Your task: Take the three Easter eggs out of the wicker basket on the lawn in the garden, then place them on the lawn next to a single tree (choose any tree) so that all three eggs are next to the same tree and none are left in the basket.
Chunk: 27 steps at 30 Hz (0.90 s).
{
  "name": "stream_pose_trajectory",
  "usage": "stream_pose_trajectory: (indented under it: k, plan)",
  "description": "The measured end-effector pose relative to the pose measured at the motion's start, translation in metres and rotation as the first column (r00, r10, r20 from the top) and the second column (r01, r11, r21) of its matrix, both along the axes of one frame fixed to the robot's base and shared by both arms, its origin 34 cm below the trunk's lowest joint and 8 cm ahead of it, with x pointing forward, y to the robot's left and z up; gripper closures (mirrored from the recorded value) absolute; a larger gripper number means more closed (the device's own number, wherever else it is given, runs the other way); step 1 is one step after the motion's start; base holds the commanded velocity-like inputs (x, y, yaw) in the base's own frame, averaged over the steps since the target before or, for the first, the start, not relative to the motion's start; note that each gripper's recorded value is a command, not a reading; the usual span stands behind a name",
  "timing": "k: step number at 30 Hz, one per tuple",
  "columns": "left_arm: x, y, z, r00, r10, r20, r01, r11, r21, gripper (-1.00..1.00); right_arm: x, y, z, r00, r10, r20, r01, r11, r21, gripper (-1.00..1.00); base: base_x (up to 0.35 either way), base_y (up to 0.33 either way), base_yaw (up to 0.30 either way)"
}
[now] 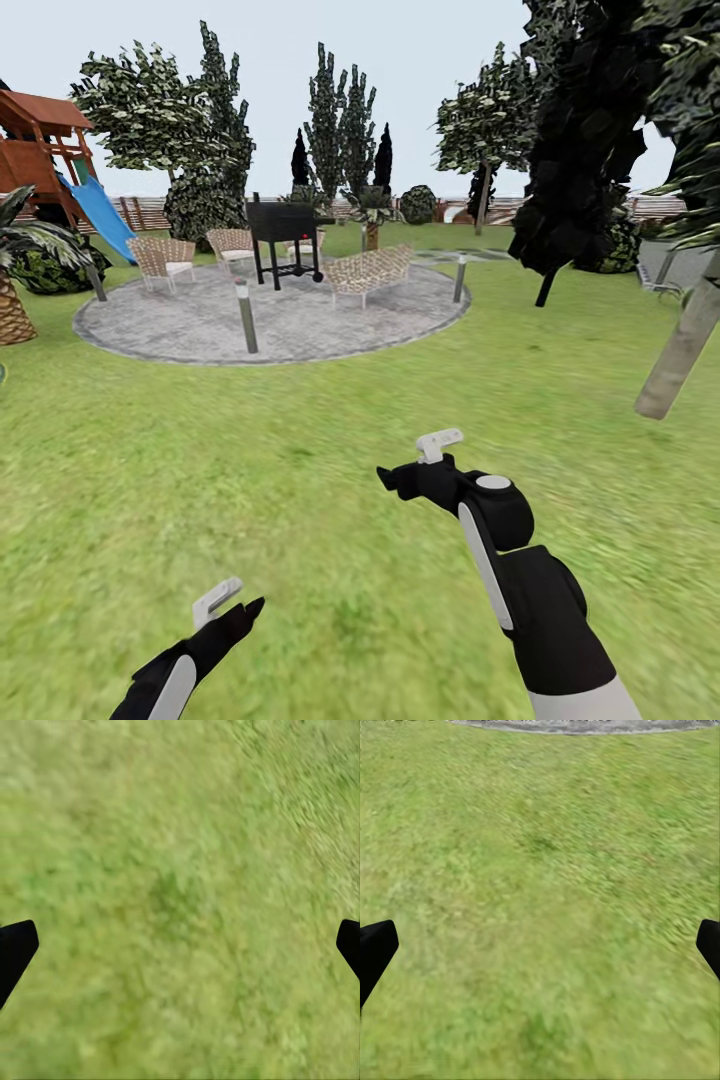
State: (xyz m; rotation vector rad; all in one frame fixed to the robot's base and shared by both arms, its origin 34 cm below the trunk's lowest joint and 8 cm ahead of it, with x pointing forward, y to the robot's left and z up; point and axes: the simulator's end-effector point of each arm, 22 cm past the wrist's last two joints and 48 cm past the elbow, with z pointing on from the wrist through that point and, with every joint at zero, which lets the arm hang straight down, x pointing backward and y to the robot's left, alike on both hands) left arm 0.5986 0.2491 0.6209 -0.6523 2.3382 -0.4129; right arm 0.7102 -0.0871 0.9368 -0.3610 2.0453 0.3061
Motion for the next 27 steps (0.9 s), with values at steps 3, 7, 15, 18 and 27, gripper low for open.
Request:
stream_pose_trajectory:
  k: [3, 7, 15, 18, 27]
  plan:
    - [0.0001, -0.0002, 0.0001, 1.0, 0.0, 0.001, 0.0, 1.0, -0.001, -1.0, -0.0002, -0.0012, -0.0009, 1.0, -0.002, -0.002, 0.002, 1.0, 0.002, -1.0, 0.224, 0.26, 0.0]
    - [0.0001, 0.0009, 0.0001, 1.0, 0.002, 0.001, -0.002, 1.0, -0.001, -1.0, -0.0006, -0.0005, -0.0013, 1.0, -0.001, -0.004, 0.001, 1.0, 0.004, -1.0, 0.224, 0.26, 0.0]
    - [0.0001, 0.0022, 0.0003, 1.0, 0.005, 0.001, -0.005, 1.0, -0.004, -1.0, -0.0018, 0.0021, -0.0019, 1.0, 0.001, -0.012, -0.001, 1.0, 0.006, -1.0, 0.224, 0.259, 0.027]
    - [0.0, 0.0017, 0.0003, 1.0, 0.004, 0.001, -0.004, 1.0, -0.006, -1.0, -0.0016, 0.0023, -0.0015, 1.0, 0.001, -0.012, -0.001, 1.0, 0.006, -1.0, 0.227, 0.236, 0.18]
    - [0.0004, 0.0014, 0.0007, 1.0, 0.003, 0.003, -0.003, 1.0, -0.006, -1.0, -0.0013, 0.0018, -0.0011, 1.0, 0.0, -0.011, 0.0, 1.0, 0.006, -1.0, 0.235, 0.214, 0.2]
